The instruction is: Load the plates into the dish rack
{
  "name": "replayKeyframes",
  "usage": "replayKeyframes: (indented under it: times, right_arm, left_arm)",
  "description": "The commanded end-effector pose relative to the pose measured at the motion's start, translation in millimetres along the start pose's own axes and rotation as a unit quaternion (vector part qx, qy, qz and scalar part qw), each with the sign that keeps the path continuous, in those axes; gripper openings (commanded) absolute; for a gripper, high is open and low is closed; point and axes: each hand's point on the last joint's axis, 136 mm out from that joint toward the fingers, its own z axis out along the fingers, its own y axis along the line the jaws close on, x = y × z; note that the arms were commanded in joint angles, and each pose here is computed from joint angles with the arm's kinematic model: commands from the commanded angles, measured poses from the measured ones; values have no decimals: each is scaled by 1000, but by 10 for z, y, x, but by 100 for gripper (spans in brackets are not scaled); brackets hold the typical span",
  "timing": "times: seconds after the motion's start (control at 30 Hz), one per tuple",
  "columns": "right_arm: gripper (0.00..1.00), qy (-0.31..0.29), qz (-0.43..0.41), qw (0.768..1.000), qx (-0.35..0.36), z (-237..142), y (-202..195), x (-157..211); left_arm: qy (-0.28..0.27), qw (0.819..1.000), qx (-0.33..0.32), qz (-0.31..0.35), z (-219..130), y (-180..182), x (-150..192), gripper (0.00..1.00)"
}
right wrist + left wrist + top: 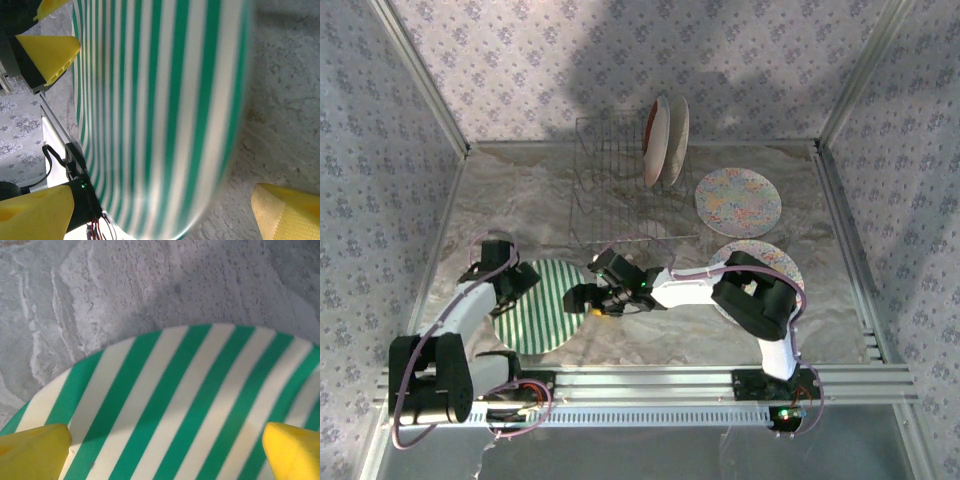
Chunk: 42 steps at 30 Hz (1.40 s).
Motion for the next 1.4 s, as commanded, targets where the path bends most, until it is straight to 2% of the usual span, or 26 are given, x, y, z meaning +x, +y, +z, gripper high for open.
replayKeyframes:
  times: [0.0, 0.33, 0.6, 0.73, 0.93, 1.07, 1.17, 1.27, 1.37]
  right_arm:
    - [94, 4, 10, 1000, 4, 23, 9, 6]
    - [92, -3, 14, 1000, -3, -29, 52, -73]
    - [84, 34, 20, 998, -42, 80, 347, 11]
    - [82, 49, 49, 997, -44, 161, 315, 73]
    - [89, 42, 59, 997, -1, 127, 136, 89]
    - [88, 47, 71, 996, -26, 198, 181, 84]
    - [79, 53, 80, 994, -50, 262, 261, 67]
    - [58, 54, 91, 992, -63, 308, 285, 55]
    - [48, 54, 96, 992, -65, 336, 270, 51]
  left_arm:
    - [29, 999, 12, -27, 99, -35, 106, 99]
    - [34, 999, 14, -31, 128, -46, 123, 100]
    - [41, 999, 13, -31, 150, -53, 140, 99]
    - [42, 999, 14, -30, 147, -60, 139, 99]
    - [42, 999, 14, -29, 146, -58, 142, 99]
    - [44, 999, 12, -30, 153, -56, 142, 99]
    - [45, 998, 12, -30, 158, -57, 146, 99]
    - [44, 999, 12, -29, 159, -56, 146, 100]
    - [45, 998, 13, -29, 165, -64, 146, 100]
